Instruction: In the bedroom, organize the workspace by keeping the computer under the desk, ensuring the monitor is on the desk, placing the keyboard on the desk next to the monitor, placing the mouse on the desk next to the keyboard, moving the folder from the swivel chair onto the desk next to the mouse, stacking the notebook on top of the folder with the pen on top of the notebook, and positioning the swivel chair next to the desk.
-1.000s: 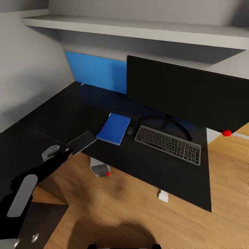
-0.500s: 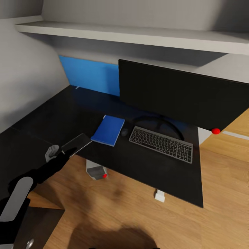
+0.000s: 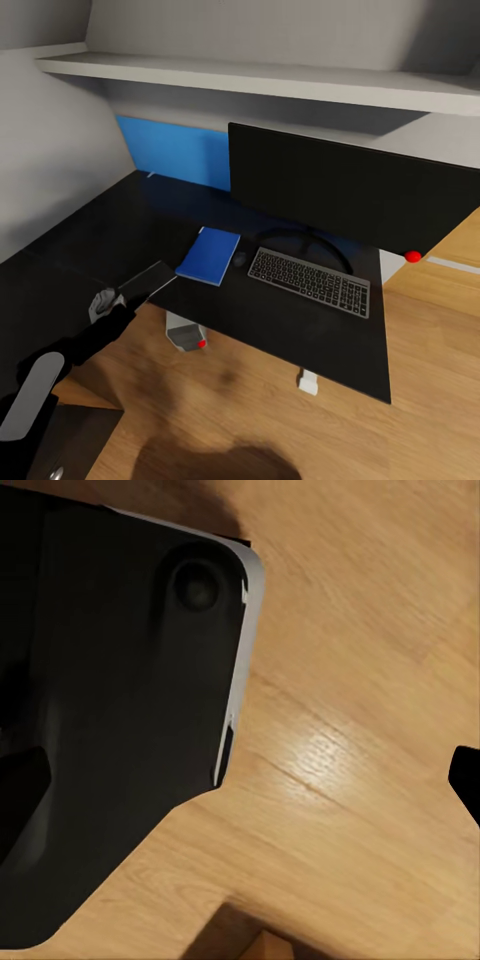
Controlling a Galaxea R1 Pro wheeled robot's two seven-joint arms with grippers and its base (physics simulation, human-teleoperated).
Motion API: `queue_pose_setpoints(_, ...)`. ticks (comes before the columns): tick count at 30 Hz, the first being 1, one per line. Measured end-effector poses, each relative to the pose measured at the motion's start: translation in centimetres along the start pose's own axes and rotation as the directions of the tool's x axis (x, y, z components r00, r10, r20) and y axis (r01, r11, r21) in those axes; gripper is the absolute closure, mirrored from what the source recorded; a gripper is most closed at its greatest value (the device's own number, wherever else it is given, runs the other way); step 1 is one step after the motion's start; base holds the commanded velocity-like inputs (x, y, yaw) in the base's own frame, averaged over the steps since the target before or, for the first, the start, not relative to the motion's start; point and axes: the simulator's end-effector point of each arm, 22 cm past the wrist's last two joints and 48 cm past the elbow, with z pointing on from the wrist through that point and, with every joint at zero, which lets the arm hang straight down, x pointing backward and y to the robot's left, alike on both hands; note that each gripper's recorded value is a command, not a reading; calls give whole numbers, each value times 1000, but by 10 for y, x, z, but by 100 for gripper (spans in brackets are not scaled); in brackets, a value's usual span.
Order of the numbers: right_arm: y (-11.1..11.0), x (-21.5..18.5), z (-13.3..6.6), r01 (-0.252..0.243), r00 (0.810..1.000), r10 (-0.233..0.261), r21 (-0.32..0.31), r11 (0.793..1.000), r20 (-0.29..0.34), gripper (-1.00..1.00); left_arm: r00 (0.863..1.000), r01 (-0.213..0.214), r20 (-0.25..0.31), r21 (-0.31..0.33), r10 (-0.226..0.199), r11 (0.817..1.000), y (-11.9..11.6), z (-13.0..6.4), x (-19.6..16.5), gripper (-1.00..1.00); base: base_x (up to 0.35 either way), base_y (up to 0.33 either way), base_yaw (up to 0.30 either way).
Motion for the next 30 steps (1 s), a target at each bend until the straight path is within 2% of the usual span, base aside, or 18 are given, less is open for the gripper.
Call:
queue_pose_setpoints(2, -1, 0, 0, 1, 1000, -1, 1, 1000, 0, -100, 1000, 24, -19, -24, -24, 999, 14, -2, 14, -100, 0, 0, -1)
queue_pose_setpoints(4, -1, -1, 0, 1, 1000, -1, 2, 1000, 2, -100, 999, 39, -26, -30, -40, 999, 18, -3, 20, -100, 0, 0, 0)
queue_pose_setpoints(5, -1, -2, 0, 1, 1000, -1, 2, 1000, 2, -100, 998, 56, -33, -35, -57, 998, 22, -3, 27, -100, 0, 0, -12)
queue_pose_setpoints(6, -2, -2, 0, 1, 1000, -1, 3, 1000, 4, -100, 995, 93, -42, -44, -95, 995, 30, -3, 43, -100, 0, 0, -16)
queue_pose_setpoints(9, -2, -4, 1, 1, 1000, -1, 3, 1000, 8, -100, 990, 138, -33, -49, -140, 989, 36, -4, 61, -100, 0, 0, -10)
queue_pose_setpoints(11, -2, -4, 1, 1, 1000, -1, 3, 1000, 10, -100, 987, 157, -18, -54, -158, 986, 39, -4, 67, -100, 0, 0, -5)
queue_pose_setpoints(12, -3, -5, 0, 1, 1000, -1, 4, 1000, 12, -100, 983, 181, 21, -67, -180, 981, 47, -6, 73, -100, 0, 0, 5)
queue_pose_setpoints(15, -3, -5, 0, 2, 1000, -2, 3, 1000, 15, -100, 973, 221, 90, -82, -213, 972, 57, -8, 76, -100, 0, 0, 80)
queue_pose_setpoints(17, -3, -6, 0, 2, 1000, -2, 3, 1000, 17, -100, 965, 244, 120, -91, -233, 965, 63, -9, 79, -100, 0, 0, 160)
queue_pose_setpoints(22, -3, -7, 0, 2, 1000, -2, 3, 1000, 22, -100, 936, 306, 213, -102, -280, 946, 72, -8, 84, -100, 0, 0, 212)
queue_pose_setpoints(23, -3, -8, 0, 2, 1000, -2, 3, 1000, 23, -100, 921, 330, 257, -110, -294, 938, 78, -8, 85, -100, 0, 0, 239)
queue_pose_setpoints(24, -3, -8, 0, 2, 1000, -2, 3, 1000, 24, -100, 912, 342, 281, -115, -299, 933, 81, -9, 86, -100, 0, 0, 248)
queue_pose_setpoints(25, -3, -8, 0, 2, 1000, -3, 3, 1000, 25, -100, 889, 369, 341, -136, -306, 919, 95, -12, 87, -100, 0, 0, 250)
queue_pose_setpoints(29, -3, -9, 1, 2, 1000, -2, 3, 1000, 28, -100, 864, 401, 396, -173, -309, 900, 116, -16, 95, -100, 0, 0, 253)
queue_pose_setpoints(30, -3, -9, 1, 2, 1000, -2, 3, 1000, 28, -100, 862, 403, 402, -175, -309, 898, 118, -17, 96, -100, 0, 0, 255)
